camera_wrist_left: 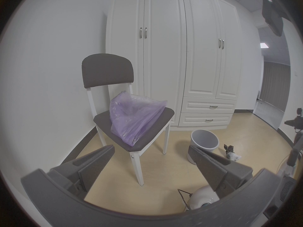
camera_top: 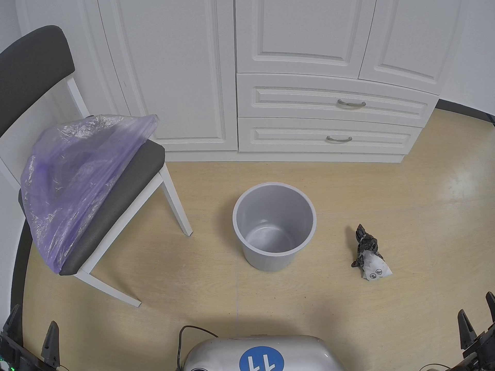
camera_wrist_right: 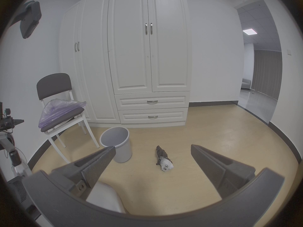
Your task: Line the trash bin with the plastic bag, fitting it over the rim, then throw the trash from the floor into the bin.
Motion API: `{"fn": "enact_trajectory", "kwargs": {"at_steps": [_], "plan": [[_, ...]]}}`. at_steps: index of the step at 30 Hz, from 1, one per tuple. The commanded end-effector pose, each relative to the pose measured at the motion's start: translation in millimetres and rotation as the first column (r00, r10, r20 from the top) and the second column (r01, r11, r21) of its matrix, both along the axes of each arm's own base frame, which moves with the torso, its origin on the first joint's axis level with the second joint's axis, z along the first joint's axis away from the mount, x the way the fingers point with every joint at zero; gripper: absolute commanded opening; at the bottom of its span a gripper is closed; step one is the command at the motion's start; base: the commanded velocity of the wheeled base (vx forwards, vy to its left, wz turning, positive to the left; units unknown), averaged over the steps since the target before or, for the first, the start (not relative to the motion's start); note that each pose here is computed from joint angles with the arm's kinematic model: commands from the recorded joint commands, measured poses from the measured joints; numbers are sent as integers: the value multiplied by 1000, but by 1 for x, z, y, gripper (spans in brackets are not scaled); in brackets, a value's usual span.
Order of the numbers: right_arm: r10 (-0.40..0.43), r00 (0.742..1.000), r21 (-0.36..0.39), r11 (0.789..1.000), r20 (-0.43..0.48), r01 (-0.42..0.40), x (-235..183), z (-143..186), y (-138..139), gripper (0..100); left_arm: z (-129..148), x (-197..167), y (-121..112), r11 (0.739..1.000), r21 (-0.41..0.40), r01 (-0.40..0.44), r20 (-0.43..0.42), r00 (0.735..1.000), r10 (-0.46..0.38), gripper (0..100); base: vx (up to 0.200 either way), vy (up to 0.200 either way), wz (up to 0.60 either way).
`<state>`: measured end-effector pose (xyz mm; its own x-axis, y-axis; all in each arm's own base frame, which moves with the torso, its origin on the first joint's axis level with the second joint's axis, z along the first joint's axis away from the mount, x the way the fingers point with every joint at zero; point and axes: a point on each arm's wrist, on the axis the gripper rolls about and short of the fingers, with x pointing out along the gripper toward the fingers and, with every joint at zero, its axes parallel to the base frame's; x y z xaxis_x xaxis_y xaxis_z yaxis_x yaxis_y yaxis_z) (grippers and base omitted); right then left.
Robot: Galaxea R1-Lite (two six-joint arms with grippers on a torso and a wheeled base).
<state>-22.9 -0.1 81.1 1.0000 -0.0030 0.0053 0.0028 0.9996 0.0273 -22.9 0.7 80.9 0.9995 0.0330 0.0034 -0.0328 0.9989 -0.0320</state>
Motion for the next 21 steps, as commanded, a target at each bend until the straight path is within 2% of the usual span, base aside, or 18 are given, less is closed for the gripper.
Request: {"fn": "enact_trajectory", "kwargs": {"at_steps": [1,5,9,11,16,19,21], "plan": [[0,1000,0,1000,-1,0,0,-5,0,100,-5,0,0,1000,-6,-2,-2,1000,2,100,0,0,0],[-6,1000,-4,1000,-1,6,0,-5,0,100,-5,0,0,1000,4,2,-2,1000,-2,100,0,0,0],[21,1000,-73,997,-1,-21,0,-5,1,100,-5,0,-1,997,70,43,-1,999,-43,100,0,0,0],[24,1000,-69,997,1,-24,0,-5,1,100,-5,0,-1,996,72,49,-1,999,-50,100,0,0,0],[18,1000,-3,1000,-2,-18,0,-5,0,100,-5,0,-1,996,70,49,-1,999,-50,100,0,0,0],[9,1000,-3,1000,-2,-9,0,-5,0,100,-5,0,-1,997,64,48,-2,999,-48,100,0,0,0],[9,1000,-9,1000,-4,-9,0,-5,0,100,-5,0,-1,999,27,35,-4,999,-34,100,0,0,0]]}}
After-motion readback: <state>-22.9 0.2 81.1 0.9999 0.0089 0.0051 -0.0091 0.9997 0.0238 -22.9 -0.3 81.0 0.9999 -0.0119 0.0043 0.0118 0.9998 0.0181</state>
